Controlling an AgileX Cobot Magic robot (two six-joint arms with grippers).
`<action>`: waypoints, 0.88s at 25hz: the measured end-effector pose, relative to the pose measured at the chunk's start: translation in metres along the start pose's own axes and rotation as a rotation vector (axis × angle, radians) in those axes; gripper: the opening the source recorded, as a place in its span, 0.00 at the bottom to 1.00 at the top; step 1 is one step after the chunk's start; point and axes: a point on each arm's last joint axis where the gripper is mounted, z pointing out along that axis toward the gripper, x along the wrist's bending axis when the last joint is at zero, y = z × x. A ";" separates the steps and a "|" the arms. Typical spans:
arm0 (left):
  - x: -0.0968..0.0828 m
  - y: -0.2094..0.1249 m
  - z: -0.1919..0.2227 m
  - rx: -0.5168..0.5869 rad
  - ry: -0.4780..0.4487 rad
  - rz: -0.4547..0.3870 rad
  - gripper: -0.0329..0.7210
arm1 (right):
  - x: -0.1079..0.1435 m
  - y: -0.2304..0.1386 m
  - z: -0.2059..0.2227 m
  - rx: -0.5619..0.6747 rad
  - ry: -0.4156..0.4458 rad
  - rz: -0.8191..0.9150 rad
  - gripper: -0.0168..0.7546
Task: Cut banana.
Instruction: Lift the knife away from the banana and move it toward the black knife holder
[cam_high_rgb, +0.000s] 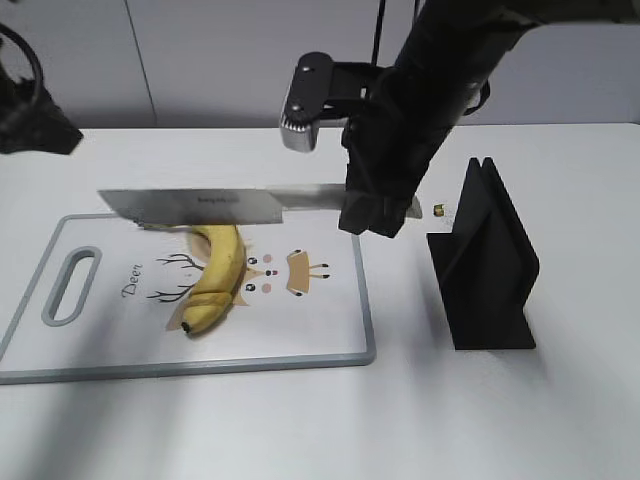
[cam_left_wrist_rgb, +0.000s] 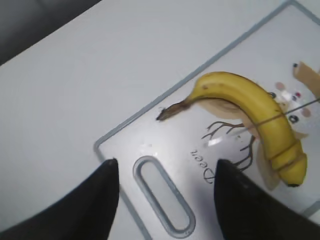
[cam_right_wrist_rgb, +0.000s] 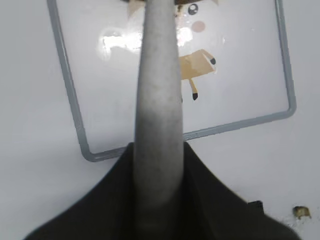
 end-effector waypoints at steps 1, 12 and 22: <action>0.009 0.002 -0.008 0.009 0.022 -0.065 0.82 | -0.001 0.001 -0.003 -0.006 -0.006 0.058 0.23; 0.036 -0.016 -0.055 0.363 0.085 -0.481 0.82 | -0.005 0.017 -0.042 0.035 0.040 0.624 0.23; -0.013 -0.067 -0.098 0.332 0.105 -0.491 0.82 | 0.025 -0.007 -0.074 0.060 0.021 0.936 0.23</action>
